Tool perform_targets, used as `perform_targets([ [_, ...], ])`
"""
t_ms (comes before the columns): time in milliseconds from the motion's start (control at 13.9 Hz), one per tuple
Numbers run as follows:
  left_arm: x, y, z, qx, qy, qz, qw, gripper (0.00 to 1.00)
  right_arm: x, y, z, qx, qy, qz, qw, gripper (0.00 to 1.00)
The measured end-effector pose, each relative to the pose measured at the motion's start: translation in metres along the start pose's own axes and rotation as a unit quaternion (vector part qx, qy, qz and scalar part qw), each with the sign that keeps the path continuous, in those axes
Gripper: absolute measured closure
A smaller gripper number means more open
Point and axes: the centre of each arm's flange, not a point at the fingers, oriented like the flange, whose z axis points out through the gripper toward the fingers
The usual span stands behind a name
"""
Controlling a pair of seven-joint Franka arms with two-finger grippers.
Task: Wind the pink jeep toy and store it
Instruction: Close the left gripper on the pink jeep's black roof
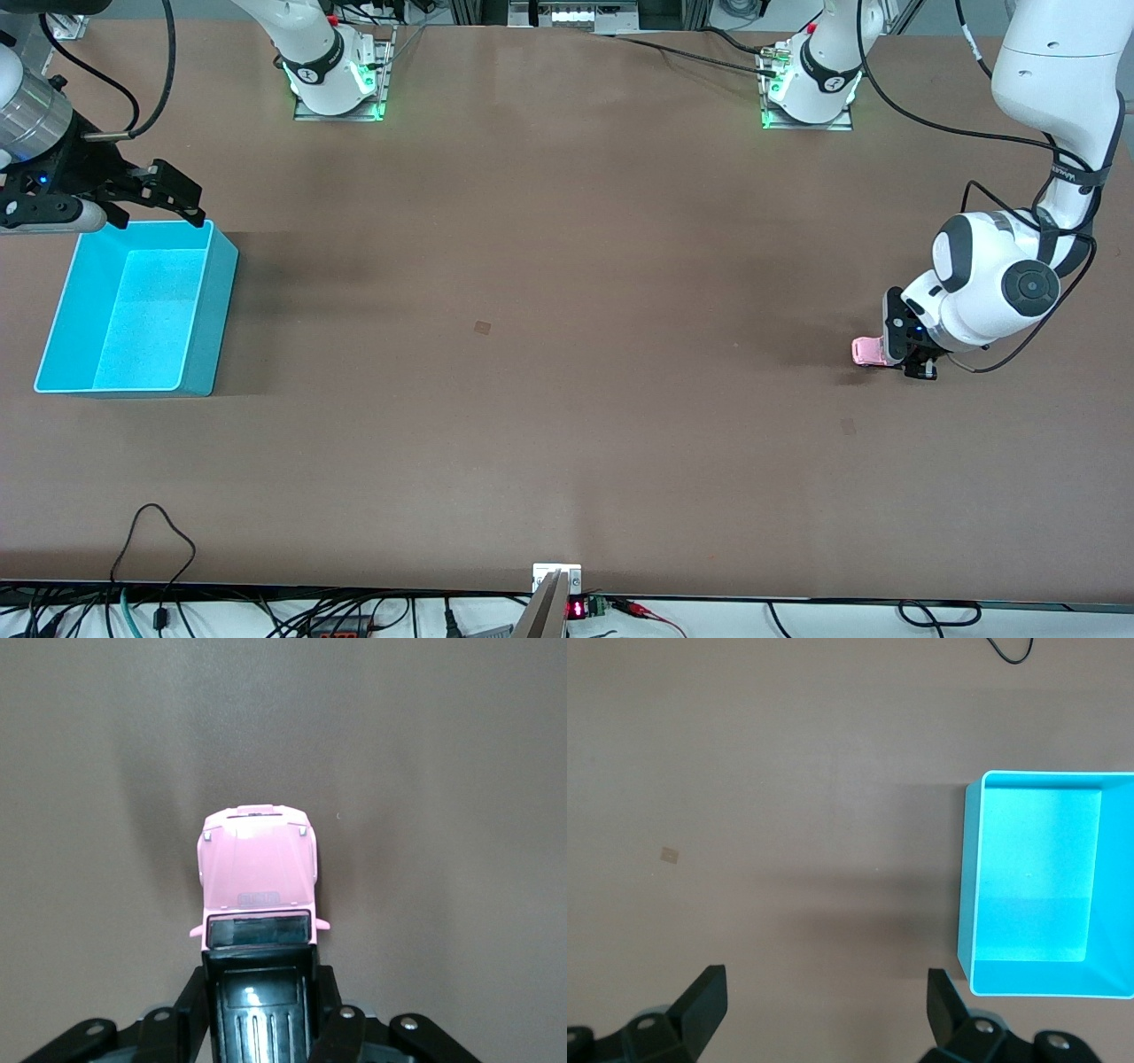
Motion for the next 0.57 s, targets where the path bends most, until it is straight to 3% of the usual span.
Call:
perform_targets([
  [358, -0.005, 0.001, 0.001, 0.0, 0.0, -0.001, 1.0, 0.49, 0.0, 0.0, 0.0, 0.0, 0.0, 0.0, 1.0, 0.0],
  [573, -0.056, 0.005, 0.004, 0.003, -0.001, -0.005, 1.0, 0.49, 0.0, 0.001, 0.0, 0.0, 0.0, 0.001, 1.0, 0.0],
])
